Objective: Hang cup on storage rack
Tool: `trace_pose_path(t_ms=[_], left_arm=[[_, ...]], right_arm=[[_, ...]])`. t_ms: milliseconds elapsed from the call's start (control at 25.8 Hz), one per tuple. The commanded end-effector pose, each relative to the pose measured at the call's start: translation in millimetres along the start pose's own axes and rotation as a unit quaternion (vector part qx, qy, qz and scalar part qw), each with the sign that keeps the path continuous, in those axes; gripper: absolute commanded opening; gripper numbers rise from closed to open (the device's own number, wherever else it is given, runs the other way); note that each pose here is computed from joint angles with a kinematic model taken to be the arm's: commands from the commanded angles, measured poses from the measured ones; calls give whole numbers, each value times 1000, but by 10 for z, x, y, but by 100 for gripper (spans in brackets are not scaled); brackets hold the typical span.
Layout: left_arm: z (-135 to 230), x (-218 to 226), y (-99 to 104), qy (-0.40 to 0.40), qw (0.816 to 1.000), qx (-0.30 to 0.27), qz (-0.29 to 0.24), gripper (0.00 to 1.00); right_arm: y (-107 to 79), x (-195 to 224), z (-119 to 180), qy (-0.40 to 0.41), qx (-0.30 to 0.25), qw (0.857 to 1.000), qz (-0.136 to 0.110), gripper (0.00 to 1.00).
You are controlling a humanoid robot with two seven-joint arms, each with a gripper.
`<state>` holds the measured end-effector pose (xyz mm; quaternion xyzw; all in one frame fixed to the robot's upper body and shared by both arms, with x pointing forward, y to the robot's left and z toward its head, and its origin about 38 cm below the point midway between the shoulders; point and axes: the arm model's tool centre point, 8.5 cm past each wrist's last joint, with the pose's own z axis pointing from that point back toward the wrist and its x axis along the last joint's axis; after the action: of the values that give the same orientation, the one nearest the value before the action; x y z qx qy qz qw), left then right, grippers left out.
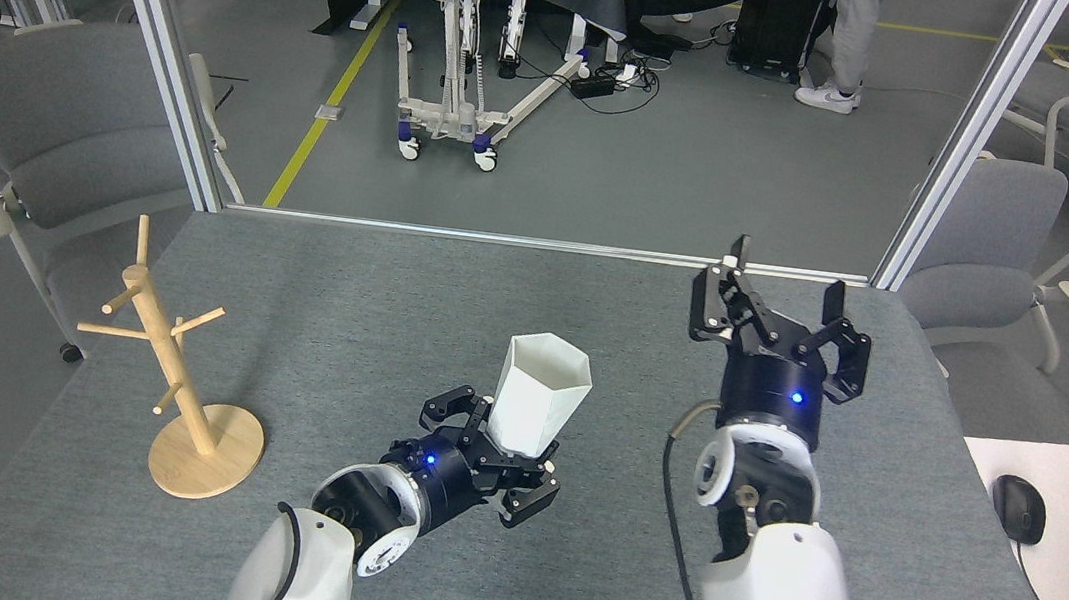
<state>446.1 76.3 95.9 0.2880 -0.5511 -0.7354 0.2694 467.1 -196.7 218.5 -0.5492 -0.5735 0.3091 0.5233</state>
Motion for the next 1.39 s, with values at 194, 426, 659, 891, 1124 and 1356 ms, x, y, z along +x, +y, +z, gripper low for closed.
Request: trace_pose_path(t_ms=[194,426,659,891,1124,1356], left_arm=[[75,40,-20,5,1000,11,9,0],[320,67,-9,17,999,31,4,0],[786,-3,-98,44,998,39,-13,0],[1282,-215,-208,80,996,46,-15,0],[1681,-394,-405,106,994,41,-7,0],[1978,-398,-676,124,992,27,13,0]], right_arm=[[459,-1635,481,-50,90,990,95,99],[624,-1808,729,-43,118,986,111,99],[914,-1735,1140,-44,148,979,135,99],[971,-1641,1207,-46,155,977,142,99],[979,-1633,1202,-49,157,976,142,99],[1027,-1597,1226,-49,163,976,137,100]])
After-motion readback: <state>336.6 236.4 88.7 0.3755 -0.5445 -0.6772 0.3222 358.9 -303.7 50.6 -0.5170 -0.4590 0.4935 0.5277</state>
